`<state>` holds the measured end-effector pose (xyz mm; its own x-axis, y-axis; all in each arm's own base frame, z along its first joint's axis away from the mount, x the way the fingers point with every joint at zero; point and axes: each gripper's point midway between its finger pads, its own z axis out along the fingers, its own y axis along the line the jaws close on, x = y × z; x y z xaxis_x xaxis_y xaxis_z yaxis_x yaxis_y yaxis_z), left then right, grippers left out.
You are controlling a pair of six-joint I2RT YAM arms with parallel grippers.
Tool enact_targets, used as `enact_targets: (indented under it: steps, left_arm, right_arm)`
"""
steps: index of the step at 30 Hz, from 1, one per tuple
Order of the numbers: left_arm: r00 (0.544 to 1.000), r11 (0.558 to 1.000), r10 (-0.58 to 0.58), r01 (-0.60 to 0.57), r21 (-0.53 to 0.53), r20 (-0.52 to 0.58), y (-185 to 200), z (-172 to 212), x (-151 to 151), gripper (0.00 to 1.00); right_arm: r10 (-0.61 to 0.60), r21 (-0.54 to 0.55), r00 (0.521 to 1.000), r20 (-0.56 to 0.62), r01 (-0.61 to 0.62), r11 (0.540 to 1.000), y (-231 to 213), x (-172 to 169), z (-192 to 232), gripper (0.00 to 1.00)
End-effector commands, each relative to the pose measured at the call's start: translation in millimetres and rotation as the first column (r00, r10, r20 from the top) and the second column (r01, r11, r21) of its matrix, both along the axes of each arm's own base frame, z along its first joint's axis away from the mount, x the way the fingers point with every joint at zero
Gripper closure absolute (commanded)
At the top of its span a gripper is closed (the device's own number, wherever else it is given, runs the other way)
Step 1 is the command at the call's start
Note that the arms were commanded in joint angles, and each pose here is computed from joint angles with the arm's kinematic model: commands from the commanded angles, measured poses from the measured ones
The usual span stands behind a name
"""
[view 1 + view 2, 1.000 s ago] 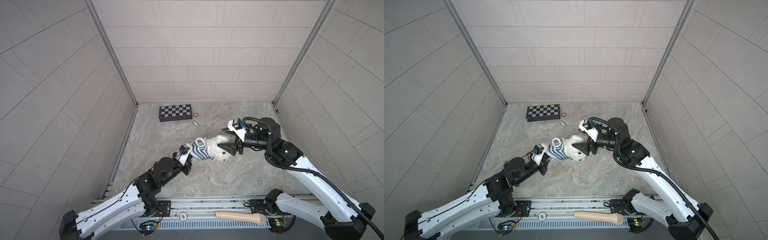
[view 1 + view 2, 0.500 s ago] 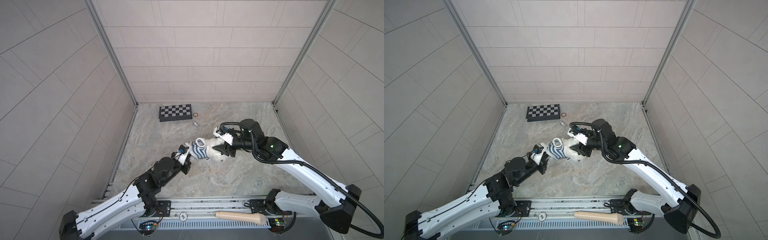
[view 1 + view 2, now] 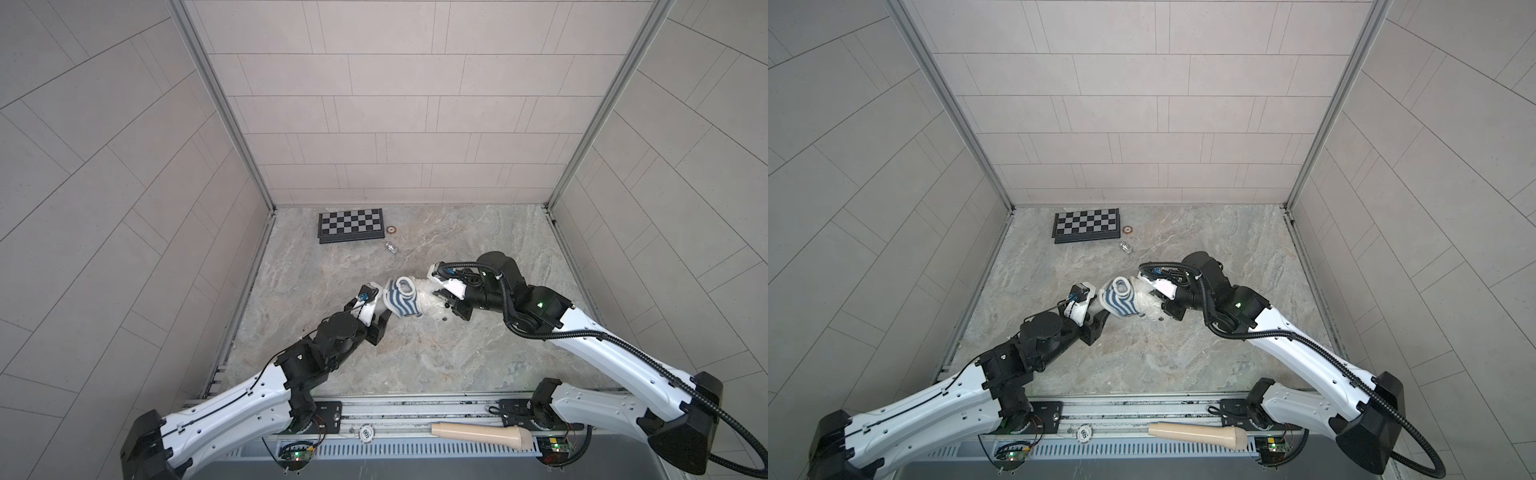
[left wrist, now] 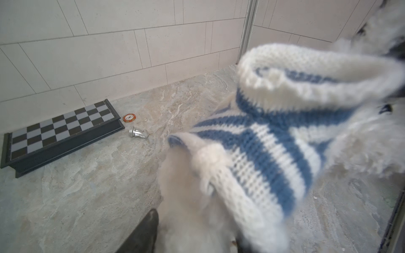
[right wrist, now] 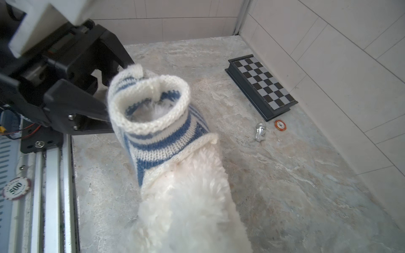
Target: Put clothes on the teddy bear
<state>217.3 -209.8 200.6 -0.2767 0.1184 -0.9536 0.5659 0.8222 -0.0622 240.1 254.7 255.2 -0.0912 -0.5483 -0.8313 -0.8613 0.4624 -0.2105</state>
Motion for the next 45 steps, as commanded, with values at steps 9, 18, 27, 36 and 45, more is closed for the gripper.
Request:
enact_targets:
  steps: [9, 18, 27, 36, 45]
  left_arm:
    - [0.974, 0.95, -0.116, 0.051, -0.308, -0.194, -3, 33, -33, 0.38]
    - [0.954, 0.872, -0.086, -0.067, -0.485, -0.287, 1, 70, -14, 0.61]
    - [0.94, 0.891, -0.056, -0.105, -0.442, -0.337, -14, 57, 7, 0.61]
    - [0.937, 0.876, -0.056, -0.119, -0.467, -0.344, -13, 59, 12, 0.64]
    - [0.939, 0.874, -0.043, -0.131, -0.468, -0.342, -11, 62, 16, 0.73]
  right_arm:
    - [-0.028, 0.082, 0.962, 0.272, 0.006, 0.997, -5, 11, 20, 1.0]
    - [-0.031, 0.122, 0.937, 0.347, -0.012, 0.993, -9, 6, 20, 1.0]
    - [-0.006, 0.126, 0.932, 0.362, -0.043, 0.991, -6, 3, 17, 1.0]
    - [0.007, 0.125, 0.93, 0.367, -0.056, 0.991, -3, 3, 15, 1.0]
    - [0.019, 0.13, 0.926, 0.377, -0.073, 0.989, -2, 0, 17, 1.0]
